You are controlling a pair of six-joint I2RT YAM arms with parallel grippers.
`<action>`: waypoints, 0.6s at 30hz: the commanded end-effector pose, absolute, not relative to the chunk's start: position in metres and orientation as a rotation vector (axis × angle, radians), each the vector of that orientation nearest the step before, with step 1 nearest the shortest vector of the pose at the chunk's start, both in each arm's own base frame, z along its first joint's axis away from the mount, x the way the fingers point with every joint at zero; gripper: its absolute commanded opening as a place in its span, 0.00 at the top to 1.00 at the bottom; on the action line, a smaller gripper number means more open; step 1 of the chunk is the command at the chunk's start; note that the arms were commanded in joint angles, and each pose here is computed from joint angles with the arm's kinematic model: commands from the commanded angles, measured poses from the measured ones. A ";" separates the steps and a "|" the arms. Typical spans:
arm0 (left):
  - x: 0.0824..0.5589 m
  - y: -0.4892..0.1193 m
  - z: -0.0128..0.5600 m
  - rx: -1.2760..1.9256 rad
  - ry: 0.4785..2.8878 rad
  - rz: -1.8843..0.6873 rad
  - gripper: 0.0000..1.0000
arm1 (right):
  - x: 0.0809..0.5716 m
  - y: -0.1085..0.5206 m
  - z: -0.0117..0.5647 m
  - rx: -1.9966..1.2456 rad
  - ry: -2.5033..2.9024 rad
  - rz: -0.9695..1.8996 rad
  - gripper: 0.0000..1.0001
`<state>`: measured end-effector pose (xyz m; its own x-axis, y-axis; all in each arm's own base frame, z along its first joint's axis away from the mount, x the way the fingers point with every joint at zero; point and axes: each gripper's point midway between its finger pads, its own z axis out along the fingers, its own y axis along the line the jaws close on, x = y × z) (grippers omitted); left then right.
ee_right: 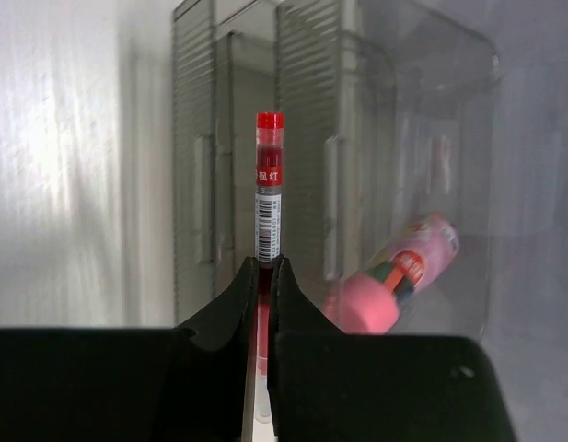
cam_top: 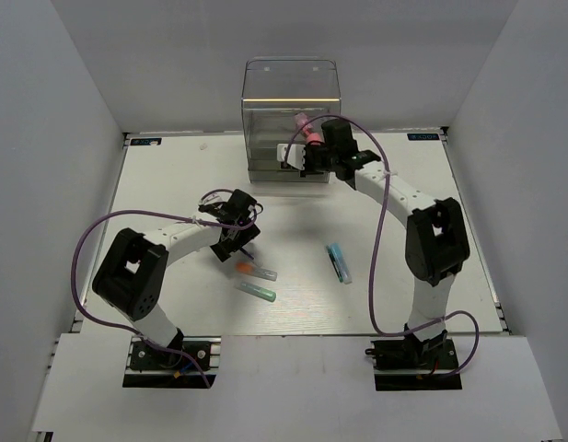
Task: Sort the stationery into containers
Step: Place the stationery into the container
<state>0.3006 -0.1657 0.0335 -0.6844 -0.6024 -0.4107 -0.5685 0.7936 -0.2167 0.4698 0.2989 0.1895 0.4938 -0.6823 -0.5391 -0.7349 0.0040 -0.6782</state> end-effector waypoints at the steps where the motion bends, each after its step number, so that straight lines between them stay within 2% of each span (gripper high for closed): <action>1: 0.312 -0.162 0.046 -0.894 2.460 -0.080 0.09 | 0.495 0.323 0.229 -1.600 1.112 0.069 1.00; 14: 0.315 -0.160 0.051 -0.905 2.439 -0.064 0.14 | 0.500 0.336 0.185 -1.588 1.154 0.206 1.00; 15: 0.315 -0.160 0.051 -0.905 2.439 -0.064 0.14 | 0.500 0.336 0.182 -1.588 1.160 0.213 0.96; 16: 0.318 -0.160 0.052 -0.905 2.431 -0.058 0.14 | 0.499 0.336 0.181 -1.585 1.167 0.218 0.85; 18: 0.322 -0.160 0.055 -0.905 2.418 -0.059 0.14 | 0.495 0.335 0.174 -1.589 1.184 0.230 0.72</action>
<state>0.3065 -0.1606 0.0407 -0.6631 -0.6036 -0.4426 -0.5819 0.7877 -0.2024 0.4939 0.3295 0.1654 0.4644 -0.5997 -0.6516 -0.7817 0.0682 -0.6199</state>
